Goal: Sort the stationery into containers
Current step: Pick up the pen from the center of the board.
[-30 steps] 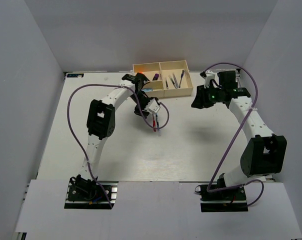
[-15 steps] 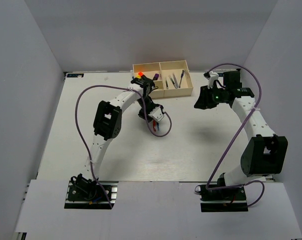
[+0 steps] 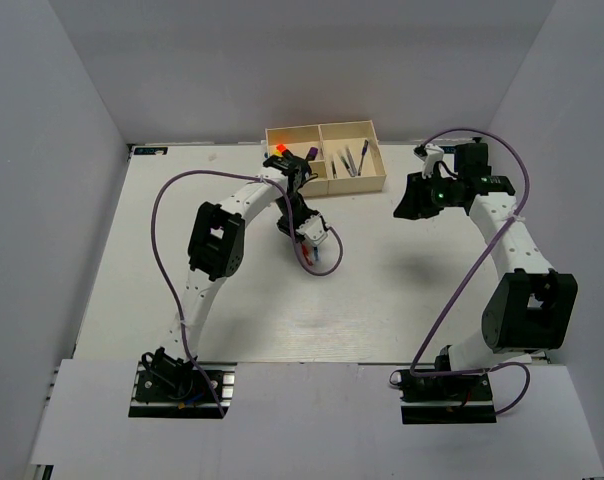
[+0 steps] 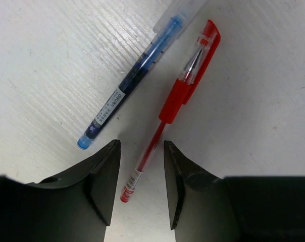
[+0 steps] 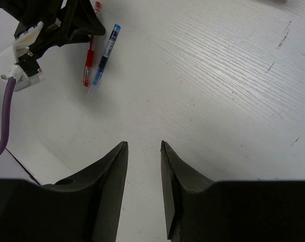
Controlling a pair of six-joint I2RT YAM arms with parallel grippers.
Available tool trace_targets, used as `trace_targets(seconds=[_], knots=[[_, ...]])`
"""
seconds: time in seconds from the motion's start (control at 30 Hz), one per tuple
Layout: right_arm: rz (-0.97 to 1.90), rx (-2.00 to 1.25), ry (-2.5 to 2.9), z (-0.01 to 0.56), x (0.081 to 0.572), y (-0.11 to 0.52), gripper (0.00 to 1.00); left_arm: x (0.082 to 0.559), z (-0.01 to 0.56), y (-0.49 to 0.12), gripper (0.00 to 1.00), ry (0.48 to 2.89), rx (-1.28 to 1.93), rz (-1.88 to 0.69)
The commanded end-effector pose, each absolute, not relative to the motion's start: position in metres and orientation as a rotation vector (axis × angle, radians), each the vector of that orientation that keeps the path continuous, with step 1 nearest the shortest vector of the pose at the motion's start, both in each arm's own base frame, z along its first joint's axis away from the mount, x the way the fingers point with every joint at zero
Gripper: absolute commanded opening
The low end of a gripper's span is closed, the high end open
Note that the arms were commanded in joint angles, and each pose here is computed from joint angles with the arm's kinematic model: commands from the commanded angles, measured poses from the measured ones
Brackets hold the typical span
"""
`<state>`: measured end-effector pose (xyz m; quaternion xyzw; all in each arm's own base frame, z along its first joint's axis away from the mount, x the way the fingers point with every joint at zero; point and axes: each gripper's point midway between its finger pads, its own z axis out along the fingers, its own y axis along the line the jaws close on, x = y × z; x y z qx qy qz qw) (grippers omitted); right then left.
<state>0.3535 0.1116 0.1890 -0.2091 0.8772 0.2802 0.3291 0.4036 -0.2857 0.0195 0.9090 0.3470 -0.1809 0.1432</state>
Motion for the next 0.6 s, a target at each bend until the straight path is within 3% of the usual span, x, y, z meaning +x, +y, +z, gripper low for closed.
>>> trace_targets(seconds=[0.0, 0.27, 0.57], knots=[[0.744, -0.578, 2.243, 0.207, 0.356, 0.112, 0.38, 0.383, -0.007, -0.254, 0.50, 1.019, 2.787, -0.560], [0.771, -0.582, 2.243, 0.208, 0.355, 0.113, 0.38, 0.355, -0.006, -0.225, 0.49, 1.148, 2.843, -0.585], [0.810, -0.577, 2.242, 0.210, 0.349, 0.117, 0.36, 0.358, -0.004, -0.226, 0.51, 1.238, 2.749, -0.637]])
